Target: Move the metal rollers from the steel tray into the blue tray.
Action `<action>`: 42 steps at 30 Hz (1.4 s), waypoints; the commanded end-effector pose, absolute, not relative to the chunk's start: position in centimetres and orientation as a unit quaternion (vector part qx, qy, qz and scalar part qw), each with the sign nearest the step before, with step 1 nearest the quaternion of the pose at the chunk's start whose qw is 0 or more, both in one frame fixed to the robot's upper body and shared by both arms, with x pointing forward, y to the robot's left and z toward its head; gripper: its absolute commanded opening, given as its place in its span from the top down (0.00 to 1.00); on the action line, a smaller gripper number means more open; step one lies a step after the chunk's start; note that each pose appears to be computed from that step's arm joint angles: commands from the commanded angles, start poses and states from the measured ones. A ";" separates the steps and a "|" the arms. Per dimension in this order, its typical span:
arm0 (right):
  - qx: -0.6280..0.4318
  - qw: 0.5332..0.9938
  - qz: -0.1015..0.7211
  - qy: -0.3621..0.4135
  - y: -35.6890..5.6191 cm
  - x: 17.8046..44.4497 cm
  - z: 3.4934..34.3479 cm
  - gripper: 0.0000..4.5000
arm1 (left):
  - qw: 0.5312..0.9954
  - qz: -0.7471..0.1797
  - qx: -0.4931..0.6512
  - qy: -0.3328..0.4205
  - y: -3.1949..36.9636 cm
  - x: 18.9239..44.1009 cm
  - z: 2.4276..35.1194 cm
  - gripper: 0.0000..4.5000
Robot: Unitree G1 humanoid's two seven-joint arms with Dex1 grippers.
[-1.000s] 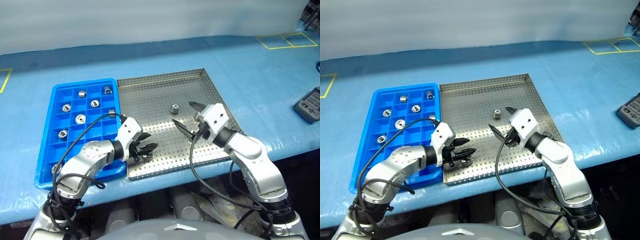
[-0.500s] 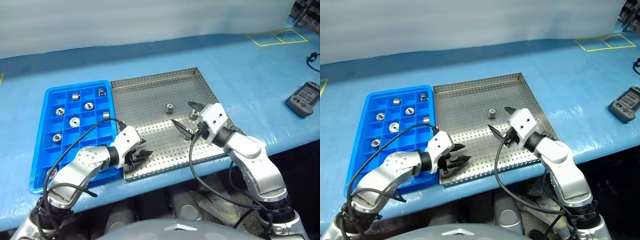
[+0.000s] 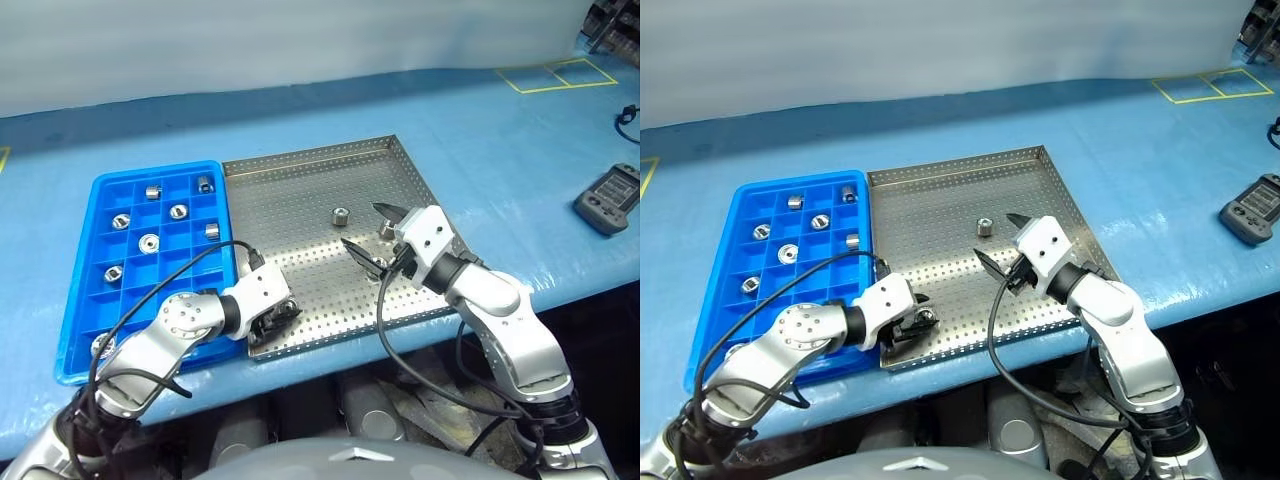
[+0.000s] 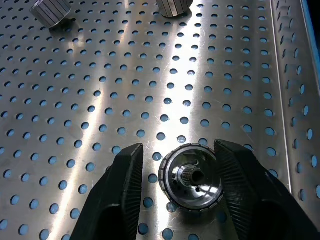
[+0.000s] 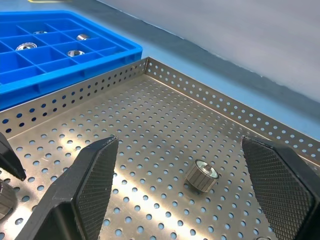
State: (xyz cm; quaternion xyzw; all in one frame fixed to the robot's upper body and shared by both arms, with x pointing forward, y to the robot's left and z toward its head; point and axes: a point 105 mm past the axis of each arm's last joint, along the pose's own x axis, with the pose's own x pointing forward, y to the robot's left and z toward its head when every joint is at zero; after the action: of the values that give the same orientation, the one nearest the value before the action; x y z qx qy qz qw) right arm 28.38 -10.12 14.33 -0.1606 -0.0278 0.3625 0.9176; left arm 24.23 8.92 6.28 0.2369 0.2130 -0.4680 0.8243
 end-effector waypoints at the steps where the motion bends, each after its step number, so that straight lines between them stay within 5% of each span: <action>1: -0.162 0.915 0.366 -0.050 -9.8 28.3 15.4 0.08 | 0.828 -0.457 0.236 0.224 9.2 24.7 5.9 0.72; 3: -0.163 0.915 0.365 -0.051 -9.7 28.4 15.5 0.08 | 0.830 -0.454 0.236 0.221 9.2 24.9 6.0 0.82; 10: -0.163 0.915 0.365 -0.052 -9.7 28.4 15.5 0.08 | 0.845 -0.440 0.225 0.205 9.3 25.4 7.1 0.82; 16: -0.162 0.914 0.369 -0.053 -9.5 28.5 15.5 0.08 | 0.904 -0.398 0.120 0.102 9.2 27.7 12.0 0.82; 25: -0.159 0.905 0.390 -0.055 -8.6 28.4 15.5 0.08 | 0.945 -0.299 0.123 0.049 14.1 28.6 16.5 0.82; 35: -0.140 0.875 0.460 -0.060 -5.7 28.0 15.3 0.08 | 0.965 -0.126 0.212 0.089 22.2 25.2 18.0 0.82; 42: -0.140 0.865 0.479 -0.062 -5.0 28.4 15.3 0.08 | 0.967 -0.075 0.203 0.133 23.6 23.2 15.9 0.82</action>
State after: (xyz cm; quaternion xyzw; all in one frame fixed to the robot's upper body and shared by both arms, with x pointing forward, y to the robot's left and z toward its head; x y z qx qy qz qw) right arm 28.56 -5.45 14.10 -0.1373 -0.0340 0.4693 0.8717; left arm 23.42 23.68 14.76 0.1911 0.1595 -0.0919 0.9642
